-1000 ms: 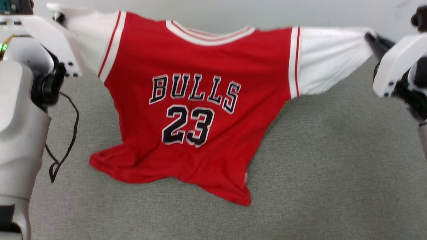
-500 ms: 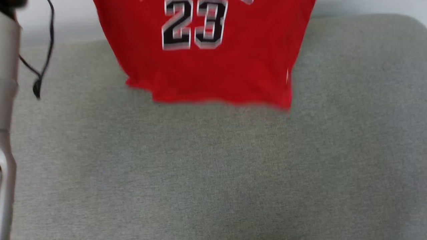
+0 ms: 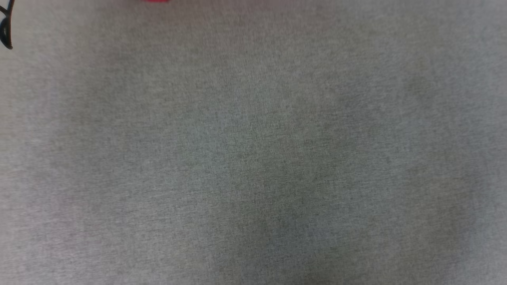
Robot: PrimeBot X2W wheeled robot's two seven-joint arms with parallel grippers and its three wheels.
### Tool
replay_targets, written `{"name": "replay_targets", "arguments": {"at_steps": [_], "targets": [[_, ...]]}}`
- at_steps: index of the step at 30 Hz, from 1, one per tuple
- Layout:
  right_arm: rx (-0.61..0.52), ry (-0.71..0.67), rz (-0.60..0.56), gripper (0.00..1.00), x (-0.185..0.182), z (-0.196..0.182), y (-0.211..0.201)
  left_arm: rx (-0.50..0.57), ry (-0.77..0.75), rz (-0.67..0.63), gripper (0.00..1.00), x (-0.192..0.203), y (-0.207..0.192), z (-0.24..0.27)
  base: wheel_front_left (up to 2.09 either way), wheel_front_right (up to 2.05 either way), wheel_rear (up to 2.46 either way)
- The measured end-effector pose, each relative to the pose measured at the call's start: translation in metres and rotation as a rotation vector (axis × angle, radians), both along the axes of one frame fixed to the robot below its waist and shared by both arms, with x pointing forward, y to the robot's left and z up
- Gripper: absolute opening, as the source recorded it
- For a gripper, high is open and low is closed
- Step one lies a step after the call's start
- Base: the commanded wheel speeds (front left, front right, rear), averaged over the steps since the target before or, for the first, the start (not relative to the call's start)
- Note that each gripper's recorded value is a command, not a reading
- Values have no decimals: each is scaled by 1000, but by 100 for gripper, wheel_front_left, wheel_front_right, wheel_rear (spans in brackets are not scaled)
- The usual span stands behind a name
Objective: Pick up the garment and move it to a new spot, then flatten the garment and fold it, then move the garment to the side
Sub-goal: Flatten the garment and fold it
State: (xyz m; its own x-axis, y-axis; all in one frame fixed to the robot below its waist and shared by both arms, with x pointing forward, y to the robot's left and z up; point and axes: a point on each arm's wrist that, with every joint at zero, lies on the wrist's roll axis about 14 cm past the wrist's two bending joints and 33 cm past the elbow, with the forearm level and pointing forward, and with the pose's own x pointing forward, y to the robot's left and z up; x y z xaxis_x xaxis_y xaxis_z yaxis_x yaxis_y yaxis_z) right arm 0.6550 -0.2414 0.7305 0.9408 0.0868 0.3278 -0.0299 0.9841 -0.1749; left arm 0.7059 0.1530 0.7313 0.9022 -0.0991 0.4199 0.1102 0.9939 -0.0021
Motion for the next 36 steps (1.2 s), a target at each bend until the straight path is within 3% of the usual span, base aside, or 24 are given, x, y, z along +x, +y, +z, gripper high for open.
{"name": "replay_targets", "arguments": {"at_steps": [9, 17, 24, 36], "targets": [[22, 179, 30, 0, 31, -93, 12, -33, 167, -34, 0, 30, -6, -97, 0, 0, 0], [50, 259, 54, 0, 18, -126, 19, -72, 278, -52, 0, 12, 1, -144, 0, 0, 0], [89, 344, 82, 0, -27, -156, 19, -101, 364, -50, 0, -39, 18, -177, 0, 0, 0], [144, 510, 130, 0, -136, -208, 18, -124, 479, 27, 0, -170, 55, -237, 0, 0, 0]]}}
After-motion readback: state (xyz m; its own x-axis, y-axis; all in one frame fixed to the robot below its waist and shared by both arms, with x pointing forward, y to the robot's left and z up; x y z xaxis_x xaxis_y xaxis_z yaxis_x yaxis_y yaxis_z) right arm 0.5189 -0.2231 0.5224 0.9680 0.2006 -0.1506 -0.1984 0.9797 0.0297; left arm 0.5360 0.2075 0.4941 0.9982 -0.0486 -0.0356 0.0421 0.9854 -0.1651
